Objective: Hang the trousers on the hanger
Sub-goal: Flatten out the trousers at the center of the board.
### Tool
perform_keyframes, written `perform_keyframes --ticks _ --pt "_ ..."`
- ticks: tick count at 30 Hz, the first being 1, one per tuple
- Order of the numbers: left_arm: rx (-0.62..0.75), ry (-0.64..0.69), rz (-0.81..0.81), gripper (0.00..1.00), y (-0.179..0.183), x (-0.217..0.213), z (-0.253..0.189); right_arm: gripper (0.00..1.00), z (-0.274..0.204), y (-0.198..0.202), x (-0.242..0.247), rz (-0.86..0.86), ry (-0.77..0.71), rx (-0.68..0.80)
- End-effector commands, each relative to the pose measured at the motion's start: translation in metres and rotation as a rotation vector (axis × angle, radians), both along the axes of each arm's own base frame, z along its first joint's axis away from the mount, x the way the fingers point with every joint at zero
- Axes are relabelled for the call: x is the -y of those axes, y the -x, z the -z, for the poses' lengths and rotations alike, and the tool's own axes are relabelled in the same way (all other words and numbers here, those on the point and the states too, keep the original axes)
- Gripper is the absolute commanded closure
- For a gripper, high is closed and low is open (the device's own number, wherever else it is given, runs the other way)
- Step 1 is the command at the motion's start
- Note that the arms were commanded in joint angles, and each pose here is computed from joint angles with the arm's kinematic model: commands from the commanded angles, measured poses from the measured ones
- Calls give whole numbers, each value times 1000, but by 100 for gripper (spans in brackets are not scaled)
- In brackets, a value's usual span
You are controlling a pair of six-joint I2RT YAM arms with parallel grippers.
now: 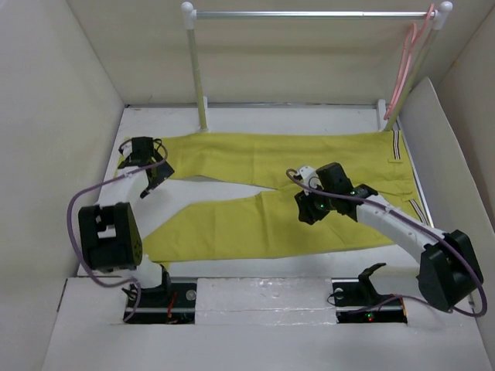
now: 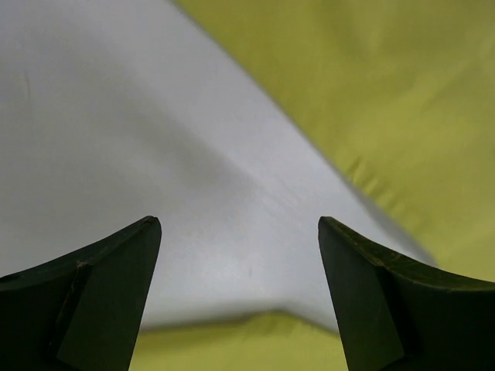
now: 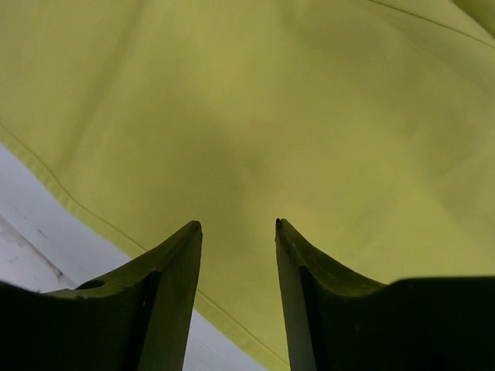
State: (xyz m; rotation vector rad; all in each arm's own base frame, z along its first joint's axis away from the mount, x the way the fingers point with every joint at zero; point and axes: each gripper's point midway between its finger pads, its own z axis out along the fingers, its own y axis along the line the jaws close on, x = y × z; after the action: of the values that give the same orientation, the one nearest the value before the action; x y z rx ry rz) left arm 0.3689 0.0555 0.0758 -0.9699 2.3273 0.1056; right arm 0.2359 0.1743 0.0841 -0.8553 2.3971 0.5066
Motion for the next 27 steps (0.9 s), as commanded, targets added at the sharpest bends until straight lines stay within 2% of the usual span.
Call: perform_keyframes --ticks 1,3,6,7,8,11,16,20,21,22,23,24,25,26,27 --pt "67 79 44 21 39 23 -29 51 -18 -3 -30 -73 -53 61" --pt "18 121 40 20 76 32 -13 50 -14 -6 -40 -79 -57 54" --pt "-29 220 41 18 112 54 4 50 -21 -14 -51 -84 -83 68" --pt "-29 227 93 18 114 71 3 49 -19 -16 -53 -87 -80 65" --pt "-33 227 127 14 116 81 -2 49 -24 -17 -58 -101 -87 74" --pt "-68 242 168 10 120 111 -1 49 -26 -24 -61 -124 -74 88" --pt "-83 171 87 5 113 95 26 49 -29 -22 -62 -137 -82 91" --pt "-168 84 52 7 113 80 54 49 -35 -16 -60 -134 -106 106" --pt "-176 64 60 29 113 79 60 49 -34 -14 -60 -135 -109 102" --pt "-182 63 60 30 113 79 62 49 -34 -14 -60 -135 -109 102" --pt "-180 70 63 41 112 81 62 49 -35 -13 -59 -133 -109 103" --pt "-174 77 68 56 110 83 59 49 -35 -15 -56 -127 -106 105" --pt "-162 79 88 91 108 87 53 49 -36 -15 -55 -129 -105 109" --pt "-103 69 96 100 95 91 34 49 -39 -17 -52 -117 -106 119" --pt "-90 58 144 100 96 105 22 49 -39 -17 -52 -121 -104 125"
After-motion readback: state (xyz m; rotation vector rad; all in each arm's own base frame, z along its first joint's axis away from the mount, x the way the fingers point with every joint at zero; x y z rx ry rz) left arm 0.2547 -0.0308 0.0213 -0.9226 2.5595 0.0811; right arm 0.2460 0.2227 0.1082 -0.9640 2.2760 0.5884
